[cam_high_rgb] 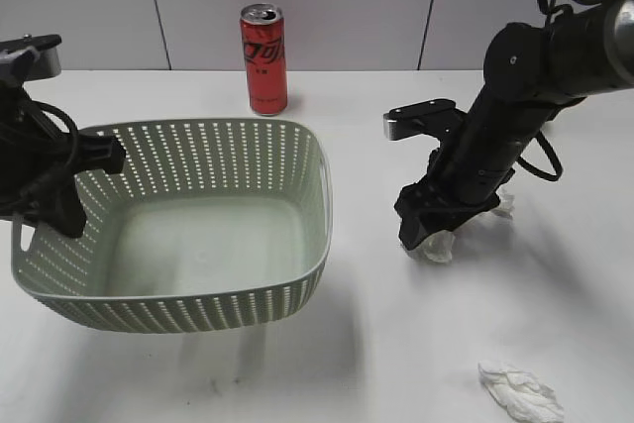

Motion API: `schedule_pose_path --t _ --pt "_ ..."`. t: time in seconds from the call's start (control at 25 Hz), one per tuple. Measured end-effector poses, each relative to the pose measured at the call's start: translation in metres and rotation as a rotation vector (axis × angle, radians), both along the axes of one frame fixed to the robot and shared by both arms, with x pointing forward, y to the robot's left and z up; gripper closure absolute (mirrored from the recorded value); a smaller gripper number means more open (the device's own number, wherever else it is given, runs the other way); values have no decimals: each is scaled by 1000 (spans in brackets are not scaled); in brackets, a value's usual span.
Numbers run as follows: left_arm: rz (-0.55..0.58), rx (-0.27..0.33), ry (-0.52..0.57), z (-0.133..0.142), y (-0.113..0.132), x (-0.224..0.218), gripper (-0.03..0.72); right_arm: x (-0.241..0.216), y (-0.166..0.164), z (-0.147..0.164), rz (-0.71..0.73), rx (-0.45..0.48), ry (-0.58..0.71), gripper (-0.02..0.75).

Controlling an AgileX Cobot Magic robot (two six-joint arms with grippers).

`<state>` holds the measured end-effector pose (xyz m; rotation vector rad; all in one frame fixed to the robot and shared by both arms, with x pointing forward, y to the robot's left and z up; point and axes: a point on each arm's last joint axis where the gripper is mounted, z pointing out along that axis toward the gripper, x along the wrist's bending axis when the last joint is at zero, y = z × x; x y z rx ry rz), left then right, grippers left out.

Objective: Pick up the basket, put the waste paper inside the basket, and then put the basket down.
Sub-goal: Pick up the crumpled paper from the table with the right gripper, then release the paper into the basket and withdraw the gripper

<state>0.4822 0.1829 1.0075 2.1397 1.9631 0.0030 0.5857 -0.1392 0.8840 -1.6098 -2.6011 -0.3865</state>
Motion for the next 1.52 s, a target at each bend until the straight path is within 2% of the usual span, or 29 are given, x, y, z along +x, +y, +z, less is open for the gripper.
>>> schedule_pose_path --t 0.12,0.2,0.24,0.36,0.44,0.6,0.72,0.96,1.12,1.2,1.32,1.52 --pt "0 0 -1 0 0 0 683 3 1 -1 0 -1 -14 250" --pt "0 0 -1 0 0 0 683 4 1 -2 1 -4 -13 314" --pt "0 -1 -2 0 0 0 683 3 1 -2 -4 -5 -8 372" --pt "0 -1 -2 0 0 0 683 -1 0 -3 -16 -10 40 617" --pt "0 -1 -2 0 0 0 683 -3 0 -3 -18 -13 71 710" --pt "0 -1 -3 0 0 0 683 -7 0 12 -16 3 66 731" --pt "0 -1 -3 0 0 0 683 -11 3 58 41 80 -52 732" --pt "1 -3 -6 0 0 1 683 -59 25 186 373 338 -448 732" --pt "1 -3 -6 0 0 1 683 -101 48 238 604 531 -659 732" --pt "1 -3 -6 0 0 1 683 -113 61 247 671 606 -717 732" --pt "1 -3 -6 0 0 1 683 -117 80 243 690 636 -749 732" --pt "1 -3 -6 0 0 1 683 -104 110 198 696 602 -643 708"
